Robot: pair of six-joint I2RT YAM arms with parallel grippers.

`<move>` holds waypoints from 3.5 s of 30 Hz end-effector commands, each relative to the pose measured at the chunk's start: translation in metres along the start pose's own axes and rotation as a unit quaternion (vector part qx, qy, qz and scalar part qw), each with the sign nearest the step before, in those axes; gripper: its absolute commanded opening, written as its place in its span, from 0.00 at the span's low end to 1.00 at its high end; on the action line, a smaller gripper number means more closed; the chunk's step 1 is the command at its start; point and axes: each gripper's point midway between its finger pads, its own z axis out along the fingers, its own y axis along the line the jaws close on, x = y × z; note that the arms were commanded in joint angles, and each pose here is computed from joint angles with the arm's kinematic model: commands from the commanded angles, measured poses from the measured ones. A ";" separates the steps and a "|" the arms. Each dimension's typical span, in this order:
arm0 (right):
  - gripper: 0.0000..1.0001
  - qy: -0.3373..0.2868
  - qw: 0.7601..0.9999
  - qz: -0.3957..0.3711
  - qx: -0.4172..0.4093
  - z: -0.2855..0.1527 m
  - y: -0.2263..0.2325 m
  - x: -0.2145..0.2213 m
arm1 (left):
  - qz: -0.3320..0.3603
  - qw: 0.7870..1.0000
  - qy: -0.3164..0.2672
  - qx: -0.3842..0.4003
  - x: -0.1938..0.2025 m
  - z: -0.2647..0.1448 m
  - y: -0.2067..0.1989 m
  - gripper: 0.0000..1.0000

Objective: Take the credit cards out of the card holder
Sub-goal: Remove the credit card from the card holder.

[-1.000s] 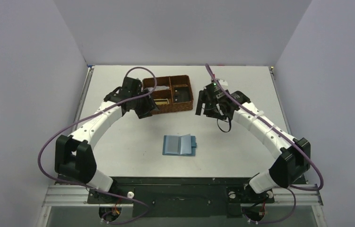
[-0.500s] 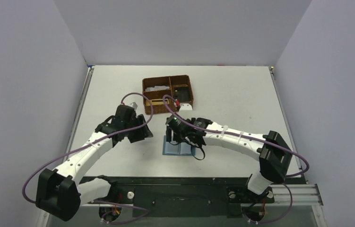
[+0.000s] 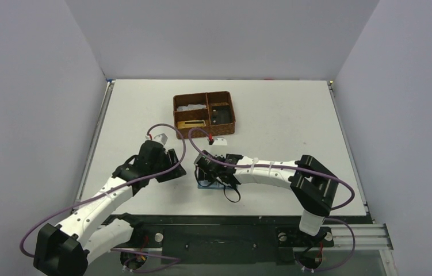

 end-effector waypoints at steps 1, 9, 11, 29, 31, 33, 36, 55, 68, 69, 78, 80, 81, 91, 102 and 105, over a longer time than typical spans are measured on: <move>0.60 -0.037 0.999 0.008 0.007 0.005 0.000 -0.014 | -0.009 0.999 -0.037 0.019 -0.010 0.000 -0.010 0.47; 0.57 -0.042 0.999 0.002 0.025 0.011 -0.009 -0.012 | -0.007 0.999 -0.034 0.013 -0.005 0.000 -0.011 0.46; 0.57 -0.039 0.999 -0.001 0.026 0.014 -0.010 -0.009 | -0.007 0.999 -0.035 0.012 -0.005 0.000 -0.011 0.46; 0.46 -0.021 1.000 -0.002 0.022 0.030 -0.013 0.006 | -0.003 1.000 -0.024 0.005 -0.001 0.011 -0.011 0.44; 0.41 -0.020 1.000 -0.001 0.019 0.029 -0.013 0.007 | -0.002 1.000 -0.022 0.005 0.000 0.012 -0.011 0.44; 0.37 -0.019 1.000 0.002 0.016 0.030 -0.014 0.007 | -0.002 1.000 -0.021 0.005 0.001 0.013 -0.012 0.43; 0.28 -0.019 1.000 0.005 0.011 0.030 -0.014 0.006 | 0.000 1.000 -0.018 0.005 0.002 0.015 -0.013 0.43; 0.00 -0.019 0.991 0.038 -0.127 0.013 0.008 -0.002 | 0.013 0.999 -0.004 0.035 -0.013 0.051 -0.059 0.05; 0.04 -0.025 0.984 0.055 -0.168 0.004 0.009 -0.010 | 0.010 1.000 0.026 0.015 -0.008 0.098 -0.067 0.00; 0.05 -0.025 0.984 0.056 -0.168 0.004 0.009 -0.011 | 0.012 0.999 0.026 0.016 -0.008 0.100 -0.069 0.00; 0.25 -0.030 0.985 0.052 -0.163 -0.001 0.007 -0.016 | 0.021 0.999 0.045 0.019 0.005 0.116 -0.077 0.00; 0.27 -0.032 0.986 0.050 -0.155 -0.002 0.004 -0.016 | 0.023 0.998 0.046 0.021 0.006 0.117 -0.078 0.00; 0.29 -0.031 0.988 0.048 -0.146 -0.002 0.000 -0.016 | 0.024 0.998 0.047 0.022 0.007 0.117 -0.079 0.00; 0.38 -0.049 0.992 0.038 -0.113 -0.022 -0.017 -0.022 | 0.030 0.997 0.056 0.048 0.010 0.113 -0.099 0.00; 0.41 -0.086 0.988 0.071 -0.105 -0.059 -0.048 -0.030 | 0.029 0.994 0.082 0.069 0.029 0.123 -0.115 0.00; 0.41 -0.088 0.988 0.077 -0.105 -0.061 -0.053 -0.027 | 0.029 0.993 0.089 0.069 0.036 0.131 -0.116 0.00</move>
